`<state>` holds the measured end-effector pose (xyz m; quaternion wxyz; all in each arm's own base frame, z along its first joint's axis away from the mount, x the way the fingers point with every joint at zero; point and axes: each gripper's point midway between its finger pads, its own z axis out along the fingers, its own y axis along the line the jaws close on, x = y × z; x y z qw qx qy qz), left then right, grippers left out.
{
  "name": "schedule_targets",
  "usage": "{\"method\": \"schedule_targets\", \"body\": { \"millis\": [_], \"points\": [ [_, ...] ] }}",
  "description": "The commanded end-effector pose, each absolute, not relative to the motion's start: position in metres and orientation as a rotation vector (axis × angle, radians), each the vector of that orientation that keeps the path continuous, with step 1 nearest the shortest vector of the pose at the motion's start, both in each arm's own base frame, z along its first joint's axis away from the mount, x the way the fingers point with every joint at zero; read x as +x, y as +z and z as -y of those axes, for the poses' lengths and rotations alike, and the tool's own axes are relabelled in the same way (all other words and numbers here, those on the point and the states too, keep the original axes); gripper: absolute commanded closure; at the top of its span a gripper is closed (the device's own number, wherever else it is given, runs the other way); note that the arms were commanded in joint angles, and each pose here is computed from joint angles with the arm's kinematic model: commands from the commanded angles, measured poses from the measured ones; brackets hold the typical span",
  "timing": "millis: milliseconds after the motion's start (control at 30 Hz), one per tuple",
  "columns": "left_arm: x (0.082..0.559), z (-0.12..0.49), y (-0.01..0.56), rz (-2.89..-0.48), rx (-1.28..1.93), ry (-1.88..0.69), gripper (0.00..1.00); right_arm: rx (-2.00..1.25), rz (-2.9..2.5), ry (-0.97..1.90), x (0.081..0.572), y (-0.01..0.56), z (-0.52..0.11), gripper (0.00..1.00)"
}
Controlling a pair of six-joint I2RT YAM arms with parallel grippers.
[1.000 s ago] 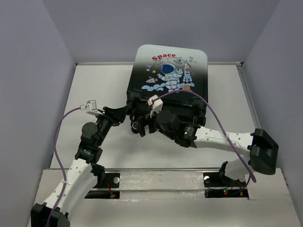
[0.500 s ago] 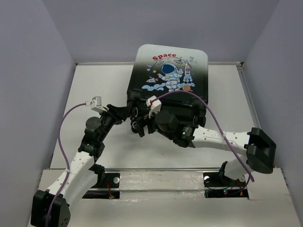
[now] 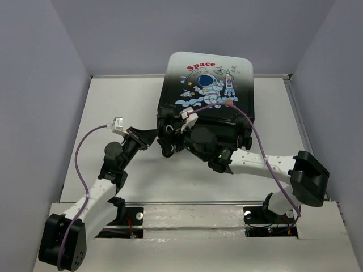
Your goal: Pack the luggage
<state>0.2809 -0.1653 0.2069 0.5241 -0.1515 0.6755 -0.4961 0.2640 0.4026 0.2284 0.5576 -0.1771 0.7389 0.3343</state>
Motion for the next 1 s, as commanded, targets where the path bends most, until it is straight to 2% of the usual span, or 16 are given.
{"method": "schedule_targets", "body": {
  "millis": [0, 100, 167, 300, 367, 433, 600, 900, 933, 967],
  "points": [
    [0.257, 0.188, 0.226, -1.581, -0.23, -1.359, 0.94, -0.312, -1.652, 0.897, 0.268, 0.261, -0.402, 0.02],
    [0.259, 0.188, 0.225, -1.584, -0.23, -1.348, 0.69, -0.242, -1.654, 0.917, 0.269, 0.259, -0.395, 0.02],
    [0.26, 0.188, 0.224, -1.591, -0.23, -1.343, 0.68, -0.197, -1.639, 0.944, 0.271, 0.263, -0.391, 0.02],
    [0.263, 0.19, 0.224, -1.591, -0.227, -1.351, 0.78, -0.081, -1.652, 1.0, 0.274, 0.262, -0.391, 0.02],
    [0.264, 0.192, 0.225, -1.588, -0.227, -1.364, 0.89, -0.037, -1.663, 1.0, 0.278, 0.259, -0.391, 0.02],
    [0.265, 0.193, 0.223, -1.594, -0.229, -1.372, 0.92, -0.01, -1.671, 0.993, 0.281, 0.256, -0.392, 0.02],
    [0.264, 0.193, 0.224, -1.587, -0.222, -1.37, 0.94, -0.015, -1.657, 0.961, 0.292, 0.26, -0.402, 0.02],
    [0.261, 0.194, 0.223, -1.594, -0.207, -1.377, 0.94, 0.076, -1.625, 0.849, 0.322, 0.265, -0.407, 0.12],
    [0.261, 0.194, 0.223, -1.596, -0.206, -1.378, 0.94, 0.085, -1.621, 0.84, 0.324, 0.266, -0.407, 0.14],
    [0.261, 0.195, 0.222, -1.597, -0.202, -1.379, 0.94, 0.099, -1.614, 0.831, 0.327, 0.269, -0.406, 0.22]
  ]
}}
